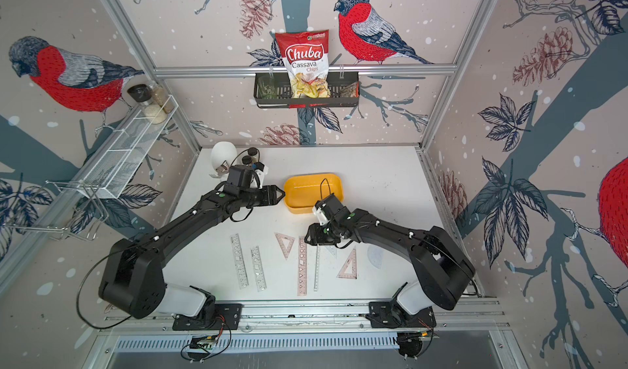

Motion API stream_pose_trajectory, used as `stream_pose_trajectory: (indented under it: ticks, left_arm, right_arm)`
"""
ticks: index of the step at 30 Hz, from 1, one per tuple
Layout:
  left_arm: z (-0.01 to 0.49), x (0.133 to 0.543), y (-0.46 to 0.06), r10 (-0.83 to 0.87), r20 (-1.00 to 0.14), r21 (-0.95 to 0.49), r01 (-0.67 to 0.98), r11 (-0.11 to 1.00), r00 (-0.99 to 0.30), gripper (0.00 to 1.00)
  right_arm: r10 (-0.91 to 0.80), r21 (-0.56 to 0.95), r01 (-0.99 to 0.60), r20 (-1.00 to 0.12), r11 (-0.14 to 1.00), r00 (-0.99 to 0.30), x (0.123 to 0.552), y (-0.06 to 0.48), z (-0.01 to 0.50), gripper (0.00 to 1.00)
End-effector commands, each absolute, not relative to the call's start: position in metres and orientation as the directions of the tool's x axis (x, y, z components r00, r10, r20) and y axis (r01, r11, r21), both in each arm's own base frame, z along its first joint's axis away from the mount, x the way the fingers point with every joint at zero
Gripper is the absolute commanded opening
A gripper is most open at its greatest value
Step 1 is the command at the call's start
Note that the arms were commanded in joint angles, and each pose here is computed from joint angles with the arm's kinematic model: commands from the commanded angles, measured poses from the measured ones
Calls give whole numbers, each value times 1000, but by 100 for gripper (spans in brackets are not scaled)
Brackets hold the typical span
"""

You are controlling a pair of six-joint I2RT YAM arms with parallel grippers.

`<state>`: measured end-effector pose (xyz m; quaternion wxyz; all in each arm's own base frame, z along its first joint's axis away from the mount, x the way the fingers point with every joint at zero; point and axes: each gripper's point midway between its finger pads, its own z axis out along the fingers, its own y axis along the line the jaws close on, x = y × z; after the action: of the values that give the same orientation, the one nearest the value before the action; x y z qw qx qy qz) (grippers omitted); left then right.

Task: Put the scattered rulers into the storage box
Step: Pick up the ruler from the center of the board.

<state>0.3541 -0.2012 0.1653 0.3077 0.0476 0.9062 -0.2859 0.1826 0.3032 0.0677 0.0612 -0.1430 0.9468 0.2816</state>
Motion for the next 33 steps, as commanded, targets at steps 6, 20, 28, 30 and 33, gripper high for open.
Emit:
stream_pose_trajectory:
  ticks: [6,20,28,30,33]
  left_arm:
    - [173,348,-194,-83,-612,-463,271,844,-787,69]
    - [174,347,-193,-78,-617,-456,274,847,-783,69]
    - [171,348,-193,-75,-611,-452,270,850,-788,70]
    - [171,349,-193,-74,-612,-449,269,852,-787,69]
    - [173,349,-193,-77,-616,-449,269,852,-784,70]
  right_arm:
    - [-108,270,-140,-129,953,-986,160,278,28,46]
    - [-113,142,-131,-128,981,-985,164,271,11,30]
    - [-123,126,-142,-147,982,-981,171,270,18,10]
    - [-132,137,-155,-161,978,-978,175,273,23,5]
    - [-146,150,-175,-186,973,-972,185,275,35,1]
